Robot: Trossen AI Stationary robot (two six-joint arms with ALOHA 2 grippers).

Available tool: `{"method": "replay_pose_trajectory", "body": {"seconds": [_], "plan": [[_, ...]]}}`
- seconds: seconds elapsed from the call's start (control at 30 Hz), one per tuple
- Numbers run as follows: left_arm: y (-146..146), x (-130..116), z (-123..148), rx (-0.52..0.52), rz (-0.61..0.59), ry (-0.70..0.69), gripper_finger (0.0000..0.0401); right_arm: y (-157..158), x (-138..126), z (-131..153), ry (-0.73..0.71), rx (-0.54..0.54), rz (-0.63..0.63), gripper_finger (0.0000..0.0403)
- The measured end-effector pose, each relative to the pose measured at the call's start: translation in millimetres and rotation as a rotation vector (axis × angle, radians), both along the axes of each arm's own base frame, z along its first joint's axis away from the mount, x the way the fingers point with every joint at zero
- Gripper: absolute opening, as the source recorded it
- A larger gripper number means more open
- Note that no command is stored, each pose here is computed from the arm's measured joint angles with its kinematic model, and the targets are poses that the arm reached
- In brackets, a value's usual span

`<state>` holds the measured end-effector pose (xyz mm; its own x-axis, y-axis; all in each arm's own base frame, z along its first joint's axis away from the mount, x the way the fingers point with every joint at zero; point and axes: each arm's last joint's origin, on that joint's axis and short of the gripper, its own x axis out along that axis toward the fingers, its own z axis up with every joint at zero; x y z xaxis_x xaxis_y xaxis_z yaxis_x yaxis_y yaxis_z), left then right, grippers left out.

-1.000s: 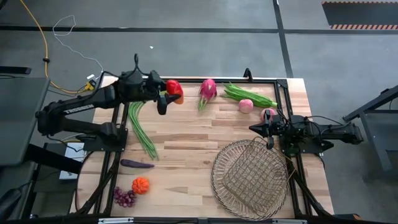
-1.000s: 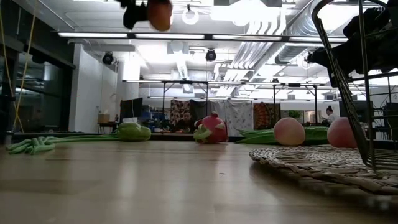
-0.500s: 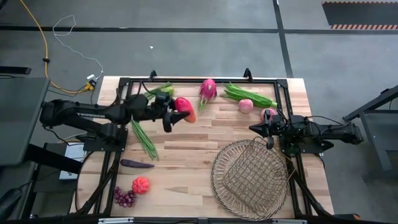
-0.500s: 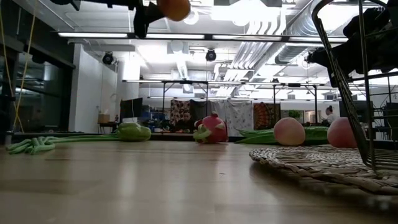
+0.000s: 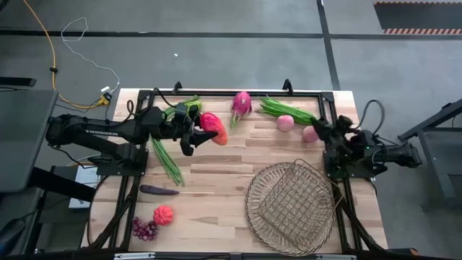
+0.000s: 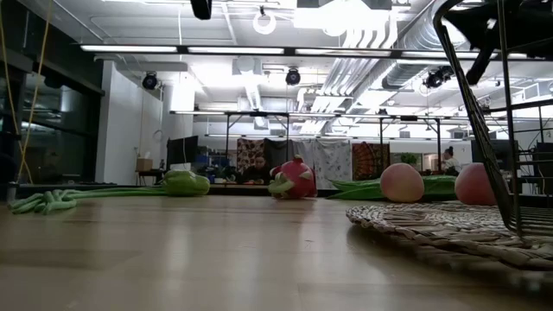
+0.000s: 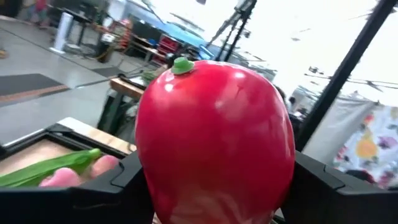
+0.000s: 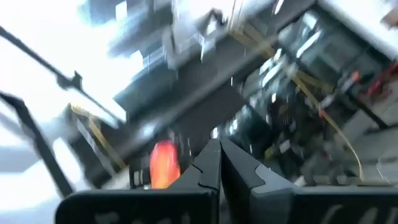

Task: Build produce basket
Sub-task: Put the mango into the wire basket

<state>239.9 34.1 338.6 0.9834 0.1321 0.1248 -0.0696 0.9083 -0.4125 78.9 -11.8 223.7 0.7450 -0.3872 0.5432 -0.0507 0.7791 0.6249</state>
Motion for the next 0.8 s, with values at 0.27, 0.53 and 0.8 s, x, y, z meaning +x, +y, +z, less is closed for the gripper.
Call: {"method": "replay_pose_trajectory", "body": {"seconds": [0.27,0.53,0.8], "plan": [[0,0,1,0.013,-0.033,0.001,0.0242,0,17,36,0.045,0.012,0.037,0.0000],[7,-1,-1,0.025,-0.003,0.026,0.0243,0,79,67,0.319,-0.062,0.000,0.0000],[9,-1,-5,0.070,0.024,0.075,0.0243,9,145,86,0.429,-0.266,0.299,0.0000]]}}
